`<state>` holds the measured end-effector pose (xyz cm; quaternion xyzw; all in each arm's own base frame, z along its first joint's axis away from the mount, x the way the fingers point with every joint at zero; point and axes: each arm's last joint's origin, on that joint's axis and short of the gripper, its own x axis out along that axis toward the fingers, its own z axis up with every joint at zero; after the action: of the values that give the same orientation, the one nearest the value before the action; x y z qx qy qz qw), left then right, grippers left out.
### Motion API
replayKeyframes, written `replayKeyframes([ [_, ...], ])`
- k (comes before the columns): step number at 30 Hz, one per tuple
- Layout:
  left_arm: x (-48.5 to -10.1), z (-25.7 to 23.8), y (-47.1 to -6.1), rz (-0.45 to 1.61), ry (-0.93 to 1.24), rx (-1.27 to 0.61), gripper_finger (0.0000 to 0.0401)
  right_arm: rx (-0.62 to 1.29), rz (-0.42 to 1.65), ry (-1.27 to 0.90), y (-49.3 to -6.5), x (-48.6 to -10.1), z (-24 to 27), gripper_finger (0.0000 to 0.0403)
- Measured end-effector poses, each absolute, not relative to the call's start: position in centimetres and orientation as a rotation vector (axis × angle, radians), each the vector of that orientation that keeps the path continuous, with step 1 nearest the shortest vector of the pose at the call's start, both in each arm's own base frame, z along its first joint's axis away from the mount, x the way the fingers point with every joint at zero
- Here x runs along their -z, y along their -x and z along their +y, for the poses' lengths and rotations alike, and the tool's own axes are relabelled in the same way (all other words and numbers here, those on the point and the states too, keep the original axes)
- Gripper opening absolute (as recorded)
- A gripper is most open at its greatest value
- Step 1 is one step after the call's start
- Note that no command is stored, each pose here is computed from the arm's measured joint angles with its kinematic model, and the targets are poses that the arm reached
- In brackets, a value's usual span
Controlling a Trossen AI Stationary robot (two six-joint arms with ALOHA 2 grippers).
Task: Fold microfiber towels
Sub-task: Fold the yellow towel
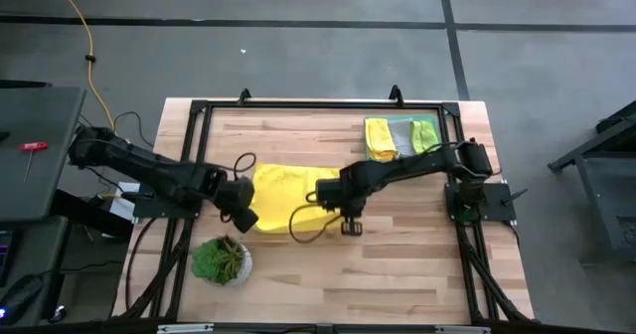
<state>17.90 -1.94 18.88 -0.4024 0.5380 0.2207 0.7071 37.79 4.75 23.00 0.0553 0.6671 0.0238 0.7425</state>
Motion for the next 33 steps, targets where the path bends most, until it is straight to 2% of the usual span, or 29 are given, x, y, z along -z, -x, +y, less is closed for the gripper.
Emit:
replayKeyframes([
  [4, -18.9, -0.3, -18.0, 1.152, 0.848, -0.553, 0.0, 0.102, 1.474, -0.115, -37.6, -22.5, 3.0, 0.0],
  [8, -18.9, 1.0, -17.9, 1.114, 0.829, -0.626, 0.0, 0.221, 1.553, -0.193, -35.6, -19.9, 1.6, 0.0],
  [12, -18.9, 2.0, -17.9, 1.084, 0.806, -0.675, 0.0, 0.298, 1.514, -0.272, -34.3, -18.0, 0.8, 0.0],
  [21, -19.0, 3.8, -18.2, 0.996, 0.794, -0.741, 0.0, 0.43, 1.391, -0.248, -33.6, -19.6, -0.3, 0.0],
  [27, -19.0, 4.7, -18.1, 0.945, 0.74, -0.842, 0.0, 0.51, 1.394, -0.249, -33.4, -19.8, -2.1, 0.0],
  [33, -18.5, 5.1, -18.4, 0.947, 0.691, -0.914, 0.0, 0.678, 1.359, -0.252, -33.1, -19.6, -3.5, 0.0],
])
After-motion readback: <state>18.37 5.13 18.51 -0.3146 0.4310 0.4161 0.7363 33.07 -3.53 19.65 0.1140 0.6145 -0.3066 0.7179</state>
